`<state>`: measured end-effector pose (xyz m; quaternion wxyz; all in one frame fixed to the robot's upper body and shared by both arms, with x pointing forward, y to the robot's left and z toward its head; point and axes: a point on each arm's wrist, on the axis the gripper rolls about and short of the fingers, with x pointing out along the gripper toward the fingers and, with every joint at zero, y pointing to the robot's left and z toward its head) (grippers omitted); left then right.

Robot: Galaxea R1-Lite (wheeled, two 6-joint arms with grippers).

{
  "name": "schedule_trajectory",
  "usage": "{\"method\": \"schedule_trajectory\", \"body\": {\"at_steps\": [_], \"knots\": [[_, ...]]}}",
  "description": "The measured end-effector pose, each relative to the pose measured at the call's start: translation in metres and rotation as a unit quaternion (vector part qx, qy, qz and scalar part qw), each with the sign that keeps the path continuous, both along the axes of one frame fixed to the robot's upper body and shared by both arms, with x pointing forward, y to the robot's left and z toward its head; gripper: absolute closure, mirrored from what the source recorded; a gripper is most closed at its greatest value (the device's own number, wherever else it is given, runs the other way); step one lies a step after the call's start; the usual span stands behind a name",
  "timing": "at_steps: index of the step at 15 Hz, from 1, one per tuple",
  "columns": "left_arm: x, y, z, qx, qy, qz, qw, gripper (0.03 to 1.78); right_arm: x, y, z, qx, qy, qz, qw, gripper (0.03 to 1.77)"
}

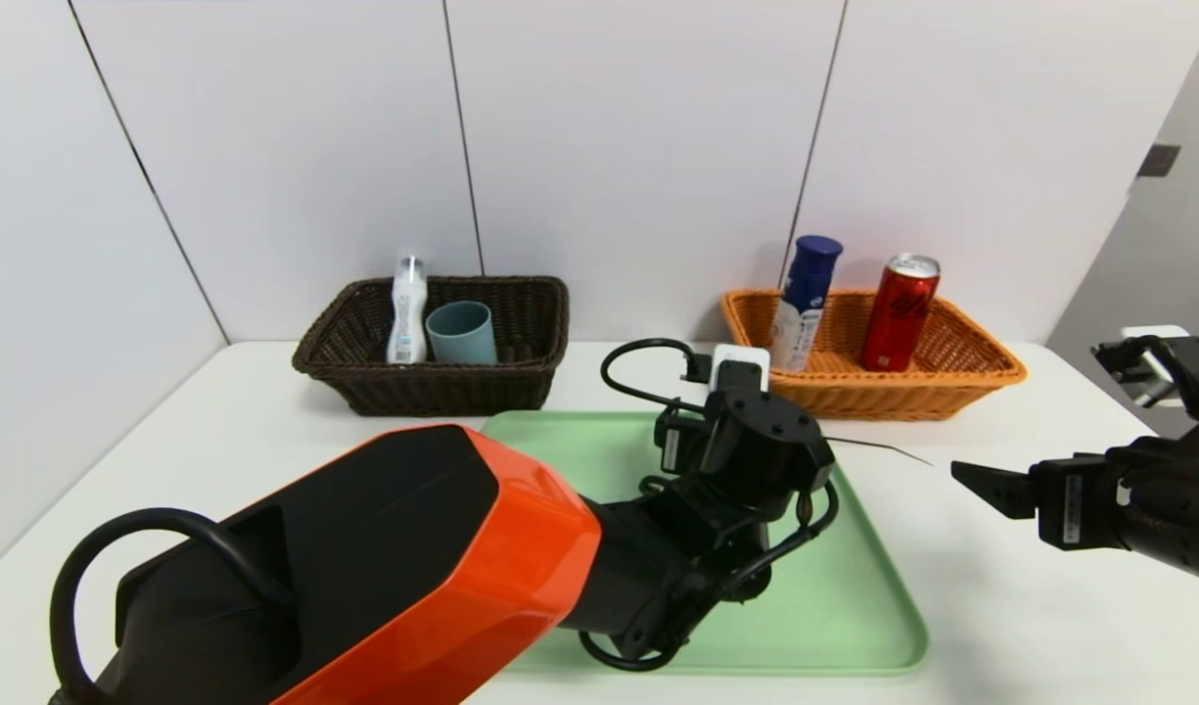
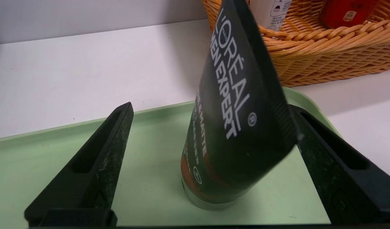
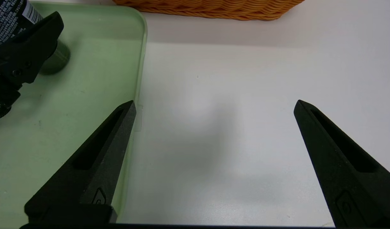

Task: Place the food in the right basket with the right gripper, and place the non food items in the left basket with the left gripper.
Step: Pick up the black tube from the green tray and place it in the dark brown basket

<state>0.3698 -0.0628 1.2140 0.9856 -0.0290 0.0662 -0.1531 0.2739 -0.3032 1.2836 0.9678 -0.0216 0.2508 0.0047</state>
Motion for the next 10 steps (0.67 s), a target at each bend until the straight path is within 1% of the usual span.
{"method": "schedule_trajectory", "body": {"at_steps": [1, 3, 5, 8, 9, 10], "knots": [[0.0009, 0.0003, -0.0008, 0.001, 0.0, 0.001, 1.0, 0.12, 0.0004, 0.0002, -0.0001, 0.001, -0.002, 0.001, 1.0, 0.09], [0.0031, 0.0017, -0.0013, 0.002, 0.0, 0.004, 1.0, 0.45, 0.0014, -0.0005, -0.0006, 0.002, -0.003, 0.0, 1.0, 0.09], [0.0036, 0.0021, -0.0013, 0.002, 0.0, 0.004, 1.0, 0.75, 0.0018, -0.0009, -0.0012, 0.002, -0.002, -0.001, 1.0, 0.09], [0.0041, 0.0027, -0.0006, 0.001, 0.0, 0.005, 1.0, 1.05, 0.0018, -0.0009, -0.0019, 0.001, -0.001, -0.001, 1.0, 0.09], [0.0044, 0.0031, 0.0004, 0.0, -0.001, 0.004, 1.0, 1.41, 0.0016, -0.001, -0.0024, 0.001, 0.0, -0.001, 1.0, 0.09], [0.0039, 0.004, 0.0027, -0.001, -0.001, 0.005, 1.0, 1.46, 0.0014, -0.0011, -0.003, 0.001, 0.001, -0.001, 1.0, 0.09]]}}
